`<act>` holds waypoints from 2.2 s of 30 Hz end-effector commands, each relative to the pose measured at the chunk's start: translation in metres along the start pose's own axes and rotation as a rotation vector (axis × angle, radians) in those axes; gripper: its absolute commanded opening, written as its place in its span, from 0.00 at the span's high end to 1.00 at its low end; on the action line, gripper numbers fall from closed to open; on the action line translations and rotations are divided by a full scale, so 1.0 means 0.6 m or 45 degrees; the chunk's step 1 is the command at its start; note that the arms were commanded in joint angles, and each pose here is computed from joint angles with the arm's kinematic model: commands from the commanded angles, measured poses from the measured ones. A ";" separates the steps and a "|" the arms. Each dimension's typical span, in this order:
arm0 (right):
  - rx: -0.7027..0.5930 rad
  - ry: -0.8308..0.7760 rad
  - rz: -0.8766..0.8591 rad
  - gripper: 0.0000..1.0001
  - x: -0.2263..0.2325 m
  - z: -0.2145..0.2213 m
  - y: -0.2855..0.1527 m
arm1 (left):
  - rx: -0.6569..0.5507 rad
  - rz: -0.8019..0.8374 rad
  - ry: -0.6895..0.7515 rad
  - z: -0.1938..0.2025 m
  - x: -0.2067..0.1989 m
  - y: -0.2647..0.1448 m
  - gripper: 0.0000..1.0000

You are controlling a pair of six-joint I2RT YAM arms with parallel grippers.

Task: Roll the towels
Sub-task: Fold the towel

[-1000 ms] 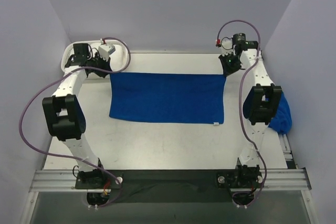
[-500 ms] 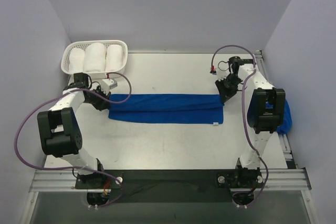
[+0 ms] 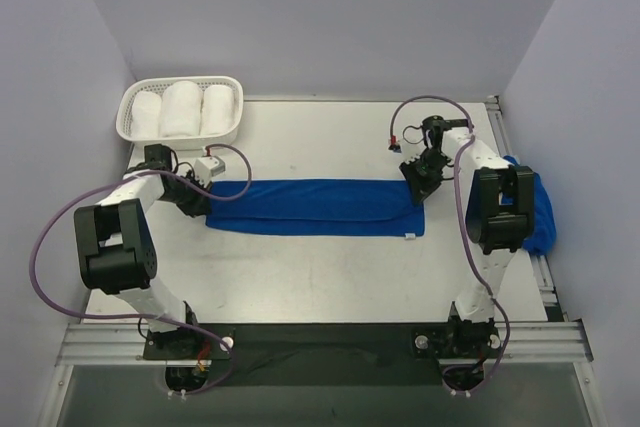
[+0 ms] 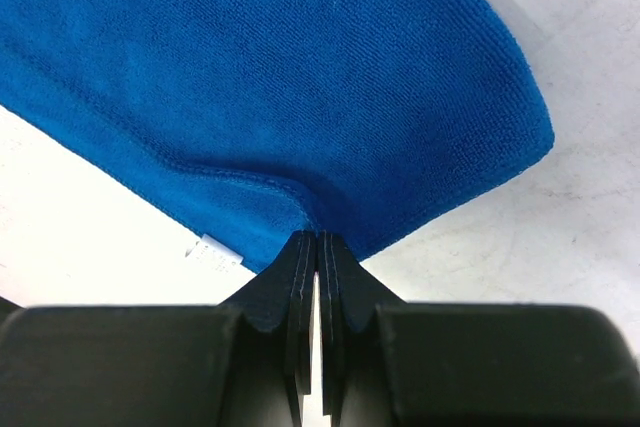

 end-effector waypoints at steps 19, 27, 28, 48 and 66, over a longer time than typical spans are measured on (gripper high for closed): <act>-0.076 -0.016 -0.011 1.00 0.058 0.027 -0.093 | -0.169 -0.051 0.161 -0.067 -0.031 -0.120 1.00; 0.084 -0.039 -0.093 1.00 0.084 0.054 -0.009 | -0.003 -0.037 0.093 0.008 -0.007 -0.053 1.00; 0.101 -0.037 -0.100 1.00 0.082 0.057 0.000 | 0.011 -0.035 0.097 0.015 -0.006 -0.048 1.00; 0.097 -0.056 -0.034 1.00 0.068 0.064 -0.014 | -0.059 -0.040 0.082 -0.002 -0.011 -0.063 1.00; 0.176 -0.144 -0.093 0.78 0.090 0.102 -0.007 | 0.075 0.007 0.071 0.050 -0.021 -0.048 0.95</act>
Point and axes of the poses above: each gripper's point midway between its finger pads, its own y axis out along the fingers, its own x axis along the line the jaws close on, z = x × y, the point moved 2 cm from there along -y, back along the fingers, and after that the axes turned 11 degrees about -y, right-handed, at the moved point
